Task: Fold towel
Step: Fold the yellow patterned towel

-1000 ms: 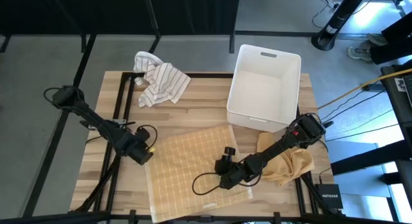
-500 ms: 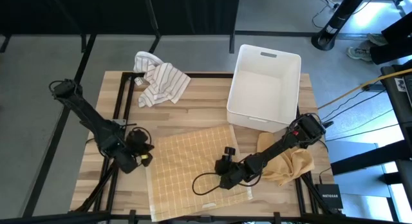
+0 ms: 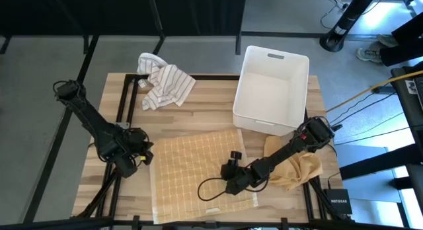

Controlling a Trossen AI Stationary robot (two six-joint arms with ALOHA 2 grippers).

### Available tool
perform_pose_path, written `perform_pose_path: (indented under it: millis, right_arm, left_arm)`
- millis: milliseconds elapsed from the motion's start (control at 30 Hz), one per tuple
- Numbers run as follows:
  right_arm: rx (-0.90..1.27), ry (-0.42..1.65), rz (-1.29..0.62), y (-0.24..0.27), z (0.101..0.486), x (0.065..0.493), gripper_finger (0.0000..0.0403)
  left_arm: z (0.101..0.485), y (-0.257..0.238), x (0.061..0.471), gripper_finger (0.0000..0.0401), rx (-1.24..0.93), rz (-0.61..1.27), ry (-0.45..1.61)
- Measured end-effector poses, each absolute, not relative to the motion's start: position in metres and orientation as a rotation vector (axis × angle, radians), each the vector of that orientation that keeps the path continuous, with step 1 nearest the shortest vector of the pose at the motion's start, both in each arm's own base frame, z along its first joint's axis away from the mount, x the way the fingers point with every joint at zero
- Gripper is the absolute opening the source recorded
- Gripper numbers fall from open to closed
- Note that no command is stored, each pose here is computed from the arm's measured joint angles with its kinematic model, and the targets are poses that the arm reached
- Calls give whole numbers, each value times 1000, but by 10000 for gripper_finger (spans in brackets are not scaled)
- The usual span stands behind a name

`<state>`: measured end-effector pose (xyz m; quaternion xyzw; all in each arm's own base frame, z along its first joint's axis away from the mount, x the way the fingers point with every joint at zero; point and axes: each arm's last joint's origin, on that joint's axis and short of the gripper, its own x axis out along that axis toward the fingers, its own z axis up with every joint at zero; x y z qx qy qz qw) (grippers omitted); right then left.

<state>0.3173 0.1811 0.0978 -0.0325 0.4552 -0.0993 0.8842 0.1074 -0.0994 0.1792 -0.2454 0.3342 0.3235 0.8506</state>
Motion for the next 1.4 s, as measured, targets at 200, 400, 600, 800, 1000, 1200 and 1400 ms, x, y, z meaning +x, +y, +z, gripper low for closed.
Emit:
perform_pose_path:
  millis: [200, 400, 600, 800, 1000, 1200, 1400]
  right_arm:
    - [-75, 927, -214, 181, 98, 318, 169]
    - [-100, 908, -188, 182, 107, 319, 169]
    - [-59, 908, -88, 184, 149, 319, 169]
    - [-19, 1026, -18, 183, 160, 310, 169]
    - [3, 1115, 75, 186, 142, 309, 169]
    - [-123, 1071, -67, 171, 129, 320, 169]
    - [-167, 1068, -192, 137, 130, 334, 169]
  left_arm:
    - [178, -95, 105, 65, -485, 712, 791]
    - [192, -101, 113, 118, -502, 619, 781]
    - [195, -134, 148, 125, -451, 267, 675]
    - [159, -146, 159, 125, -371, 304, 841]
    - [124, -147, 163, 125, -254, 380, 997]
    - [122, -127, 156, 125, -125, 539, 1095]
    - [125, -99, 146, 125, 64, 718, 1189]
